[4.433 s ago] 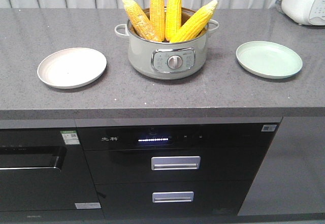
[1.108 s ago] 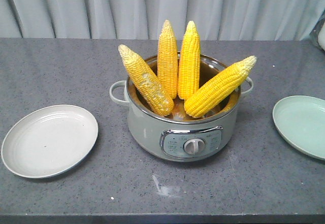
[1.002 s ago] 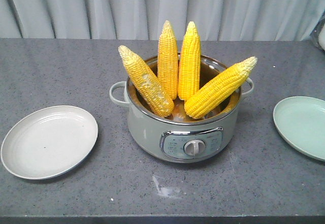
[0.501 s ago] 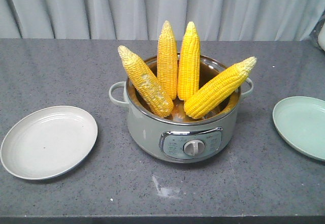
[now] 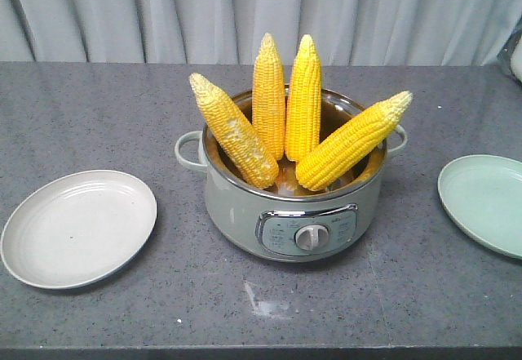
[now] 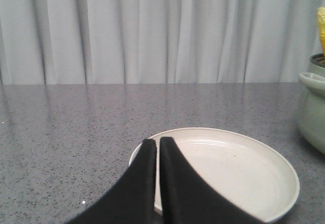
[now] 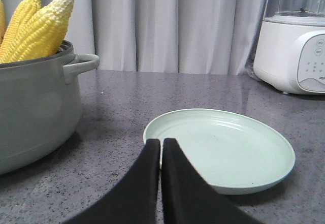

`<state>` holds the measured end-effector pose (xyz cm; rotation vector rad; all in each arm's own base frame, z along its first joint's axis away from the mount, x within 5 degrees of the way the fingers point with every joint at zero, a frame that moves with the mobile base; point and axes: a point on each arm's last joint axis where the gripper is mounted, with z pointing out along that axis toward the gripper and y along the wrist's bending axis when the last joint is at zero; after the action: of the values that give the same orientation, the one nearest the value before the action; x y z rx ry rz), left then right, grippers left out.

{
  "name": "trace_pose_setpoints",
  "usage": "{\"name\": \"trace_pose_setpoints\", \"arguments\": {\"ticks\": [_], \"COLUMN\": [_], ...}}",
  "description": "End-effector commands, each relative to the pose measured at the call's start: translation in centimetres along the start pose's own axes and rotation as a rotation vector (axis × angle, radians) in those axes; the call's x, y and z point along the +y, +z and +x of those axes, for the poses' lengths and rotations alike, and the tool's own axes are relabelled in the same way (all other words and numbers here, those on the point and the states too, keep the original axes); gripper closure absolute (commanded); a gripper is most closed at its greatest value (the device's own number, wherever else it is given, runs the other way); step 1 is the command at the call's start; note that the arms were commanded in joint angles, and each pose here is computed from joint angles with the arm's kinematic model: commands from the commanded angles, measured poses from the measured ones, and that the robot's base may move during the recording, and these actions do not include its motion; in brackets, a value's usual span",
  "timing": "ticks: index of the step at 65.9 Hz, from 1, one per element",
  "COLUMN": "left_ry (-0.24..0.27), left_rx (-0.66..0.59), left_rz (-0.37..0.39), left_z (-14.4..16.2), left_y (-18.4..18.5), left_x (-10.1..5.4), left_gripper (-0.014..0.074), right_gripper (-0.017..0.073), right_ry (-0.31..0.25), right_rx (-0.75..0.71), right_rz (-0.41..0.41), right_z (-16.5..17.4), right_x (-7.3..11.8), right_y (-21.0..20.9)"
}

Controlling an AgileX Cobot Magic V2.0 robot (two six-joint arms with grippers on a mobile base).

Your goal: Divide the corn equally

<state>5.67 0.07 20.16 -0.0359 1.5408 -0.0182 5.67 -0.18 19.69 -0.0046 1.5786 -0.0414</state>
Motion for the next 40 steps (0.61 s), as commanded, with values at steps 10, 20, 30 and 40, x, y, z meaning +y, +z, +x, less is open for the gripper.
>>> {"name": "trace_pose_setpoints", "arguments": {"ticks": [10,20,30,40], "left_ry": [-0.002,-0.012,-0.049,-0.049], "left_rx": [-0.090,-0.155,-0.253,-0.253], "left_rz": [0.002,0.005,0.013,0.012], "left_z": [-0.5,-1.4,-4.9,-9.5], "left_y": [-0.1,-0.2,-0.9,-1.4], "left_x": [0.0,-0.1,-0.2,-0.3], "left_gripper": [0.0600,0.0600,0.0600,0.0600], "right_gripper": [0.0565,0.0565,0.0565,0.0565], "right_ry": [-0.007,-0.013,0.005,-0.008], "right_rx": [-0.069,-0.114,-0.199,-0.190], "right_rz": [-0.003,-0.009,-0.010,0.015], "right_z": [-0.4,-0.8,-3.3,-7.5], "right_x": [0.1,0.1,0.1,-0.3], "right_y": [0.0,0.0,-0.5,-1.4]}}
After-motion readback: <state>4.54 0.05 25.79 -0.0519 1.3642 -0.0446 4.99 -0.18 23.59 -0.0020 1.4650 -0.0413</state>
